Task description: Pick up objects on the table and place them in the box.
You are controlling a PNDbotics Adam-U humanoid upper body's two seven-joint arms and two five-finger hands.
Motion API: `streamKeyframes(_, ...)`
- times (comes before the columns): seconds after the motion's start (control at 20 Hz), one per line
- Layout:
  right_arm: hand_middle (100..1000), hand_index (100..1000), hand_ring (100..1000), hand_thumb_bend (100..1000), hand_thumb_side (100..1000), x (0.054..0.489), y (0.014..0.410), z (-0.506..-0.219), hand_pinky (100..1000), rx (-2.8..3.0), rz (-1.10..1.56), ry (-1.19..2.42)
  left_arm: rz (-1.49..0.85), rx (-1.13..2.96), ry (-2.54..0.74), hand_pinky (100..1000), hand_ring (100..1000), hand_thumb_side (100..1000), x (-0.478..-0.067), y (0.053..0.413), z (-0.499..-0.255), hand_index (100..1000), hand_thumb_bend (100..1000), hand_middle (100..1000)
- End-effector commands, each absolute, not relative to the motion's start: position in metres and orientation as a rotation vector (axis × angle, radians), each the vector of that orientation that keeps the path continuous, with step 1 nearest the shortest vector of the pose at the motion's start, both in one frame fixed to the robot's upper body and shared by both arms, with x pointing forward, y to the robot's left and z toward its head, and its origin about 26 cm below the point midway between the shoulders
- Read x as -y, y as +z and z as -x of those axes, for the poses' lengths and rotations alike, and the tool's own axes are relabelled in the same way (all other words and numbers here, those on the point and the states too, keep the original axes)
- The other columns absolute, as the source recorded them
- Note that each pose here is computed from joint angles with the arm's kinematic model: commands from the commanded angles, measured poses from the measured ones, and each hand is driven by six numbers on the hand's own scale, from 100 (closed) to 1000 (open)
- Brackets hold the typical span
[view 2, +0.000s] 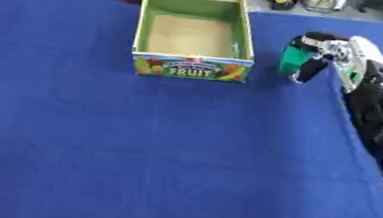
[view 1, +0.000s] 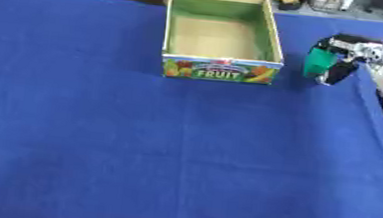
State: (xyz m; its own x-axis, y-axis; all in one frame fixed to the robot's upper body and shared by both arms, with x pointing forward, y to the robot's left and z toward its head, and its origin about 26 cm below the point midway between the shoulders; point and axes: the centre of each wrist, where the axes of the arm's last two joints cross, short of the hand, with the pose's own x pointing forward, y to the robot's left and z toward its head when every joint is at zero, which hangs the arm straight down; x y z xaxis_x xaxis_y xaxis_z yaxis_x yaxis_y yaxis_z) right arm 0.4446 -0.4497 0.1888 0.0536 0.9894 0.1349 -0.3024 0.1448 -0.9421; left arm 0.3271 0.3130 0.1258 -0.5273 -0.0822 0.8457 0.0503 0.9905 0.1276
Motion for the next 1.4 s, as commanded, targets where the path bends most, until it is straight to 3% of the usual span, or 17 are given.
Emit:
streamKeyframes(0.05, 227, 452, 100, 100, 100, 0.453, 0.209, -0.444, 100, 1.080, 0.953, 1.190, -0.042, 2.145, -0.176, 671, 777, 709, -0.318, 0.135, -0.326, 815, 590, 702)
streamKeyframes(0.25, 123, 342, 100, 100, 100, 0.444, 0.220, -0.446, 100, 1.142, 0.964, 1.202, -0.045, 2.143, -0.177, 671, 777, 708, -0.319, 0.134, -0.326, 815, 591, 701)
streamKeyframes(0.45, 100, 313, 100, 100, 100, 0.428, 0.241, -0.449, 100, 1.214, 0.960, 1.239, -0.051, 2.138, -0.179, 671, 777, 707, -0.320, 0.133, -0.326, 815, 593, 701)
streamKeyframes(0.95, 100, 320, 100, 100, 100, 0.363, 0.293, -0.456, 100, 1.450, 0.917, 1.334, -0.059, 2.126, -0.188, 672, 777, 706, -0.323, 0.131, -0.324, 815, 594, 701)
streamKeyframes(1.4, 118, 339, 100, 100, 100, 0.300, 0.275, -0.481, 100, 1.425, 0.810, 1.475, -0.034, 2.129, -0.196, 671, 776, 705, -0.318, 0.131, -0.326, 814, 596, 700)
